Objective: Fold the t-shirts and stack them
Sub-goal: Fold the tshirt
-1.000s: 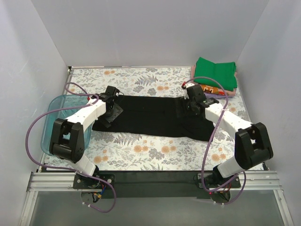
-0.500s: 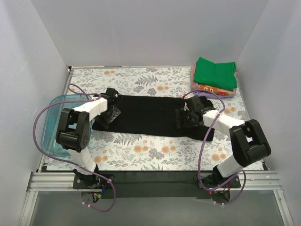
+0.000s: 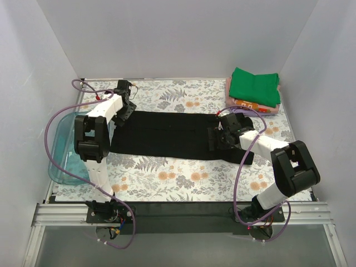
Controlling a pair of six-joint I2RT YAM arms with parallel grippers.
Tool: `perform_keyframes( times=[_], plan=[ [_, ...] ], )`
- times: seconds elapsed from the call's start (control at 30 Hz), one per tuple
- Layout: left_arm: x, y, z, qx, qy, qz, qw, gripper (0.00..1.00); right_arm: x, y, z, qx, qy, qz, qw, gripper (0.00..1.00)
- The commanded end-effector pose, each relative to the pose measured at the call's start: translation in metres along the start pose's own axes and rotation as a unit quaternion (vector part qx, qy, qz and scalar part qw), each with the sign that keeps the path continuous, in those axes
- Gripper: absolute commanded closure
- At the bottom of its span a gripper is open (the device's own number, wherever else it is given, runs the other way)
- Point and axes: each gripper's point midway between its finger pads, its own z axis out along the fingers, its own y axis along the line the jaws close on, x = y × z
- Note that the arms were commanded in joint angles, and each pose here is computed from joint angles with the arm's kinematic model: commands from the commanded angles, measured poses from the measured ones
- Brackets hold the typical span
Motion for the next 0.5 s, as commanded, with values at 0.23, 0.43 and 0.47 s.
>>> perform_keyframes(
  times=[0.23,0.43,0.47],
  plan=[
    [-0.008,-0.022,-0.039,0.064,-0.005,0.021,0.998,0.30,-0.006,-0.004,-0.026,-0.003,-0.021,0.012,1.000,0.02],
    [0.021,-0.018,-0.053,0.101,0.012,0.051,0.993,0.30,-0.003,-0.020,-0.056,0.028,-0.072,0.098,0.992,0.02],
    [0.032,-0.012,-0.046,0.098,0.022,0.057,0.993,0.30,-0.004,-0.026,-0.059,0.034,-0.078,0.115,0.990,0.01]
  ],
)
